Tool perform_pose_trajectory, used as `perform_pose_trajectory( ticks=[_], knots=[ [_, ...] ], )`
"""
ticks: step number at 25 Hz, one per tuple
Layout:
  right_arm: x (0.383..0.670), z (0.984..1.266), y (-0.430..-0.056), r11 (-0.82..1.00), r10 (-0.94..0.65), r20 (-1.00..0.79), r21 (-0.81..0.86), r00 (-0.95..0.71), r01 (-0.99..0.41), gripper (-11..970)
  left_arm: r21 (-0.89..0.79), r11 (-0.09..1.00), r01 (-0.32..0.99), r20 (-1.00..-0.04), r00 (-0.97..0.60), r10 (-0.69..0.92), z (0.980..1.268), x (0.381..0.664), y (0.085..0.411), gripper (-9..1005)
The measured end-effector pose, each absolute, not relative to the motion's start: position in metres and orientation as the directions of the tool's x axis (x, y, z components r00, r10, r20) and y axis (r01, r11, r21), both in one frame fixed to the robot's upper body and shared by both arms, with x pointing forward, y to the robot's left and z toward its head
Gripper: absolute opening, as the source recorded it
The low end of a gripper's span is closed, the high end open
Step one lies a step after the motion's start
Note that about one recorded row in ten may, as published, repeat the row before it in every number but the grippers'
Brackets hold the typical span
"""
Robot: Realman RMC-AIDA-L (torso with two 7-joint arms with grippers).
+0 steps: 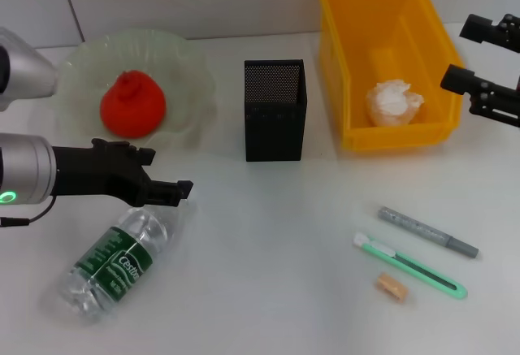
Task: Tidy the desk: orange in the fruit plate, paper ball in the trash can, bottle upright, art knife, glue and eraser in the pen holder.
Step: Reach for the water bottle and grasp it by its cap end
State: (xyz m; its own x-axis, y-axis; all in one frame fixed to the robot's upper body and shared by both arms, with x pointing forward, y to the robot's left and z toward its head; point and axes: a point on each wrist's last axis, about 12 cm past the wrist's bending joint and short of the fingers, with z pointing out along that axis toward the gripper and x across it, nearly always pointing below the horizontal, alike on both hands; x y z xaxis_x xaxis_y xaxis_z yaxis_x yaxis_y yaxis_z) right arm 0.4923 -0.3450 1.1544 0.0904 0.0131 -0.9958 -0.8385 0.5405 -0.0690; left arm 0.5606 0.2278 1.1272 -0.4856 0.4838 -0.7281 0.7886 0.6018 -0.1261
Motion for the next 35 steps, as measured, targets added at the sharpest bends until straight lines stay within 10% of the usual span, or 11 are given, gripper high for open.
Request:
perform_pose_trajectory(
  ticks=[35],
  knots=[
    [0.494,1.147,-0.340,0.531,0.012,-0.998,-0.049,0.066,-0.846,701,-0.144,0.662,0.736,-0.606,-0.594,0.529,1.124,0.572,0.199,843]
  ],
)
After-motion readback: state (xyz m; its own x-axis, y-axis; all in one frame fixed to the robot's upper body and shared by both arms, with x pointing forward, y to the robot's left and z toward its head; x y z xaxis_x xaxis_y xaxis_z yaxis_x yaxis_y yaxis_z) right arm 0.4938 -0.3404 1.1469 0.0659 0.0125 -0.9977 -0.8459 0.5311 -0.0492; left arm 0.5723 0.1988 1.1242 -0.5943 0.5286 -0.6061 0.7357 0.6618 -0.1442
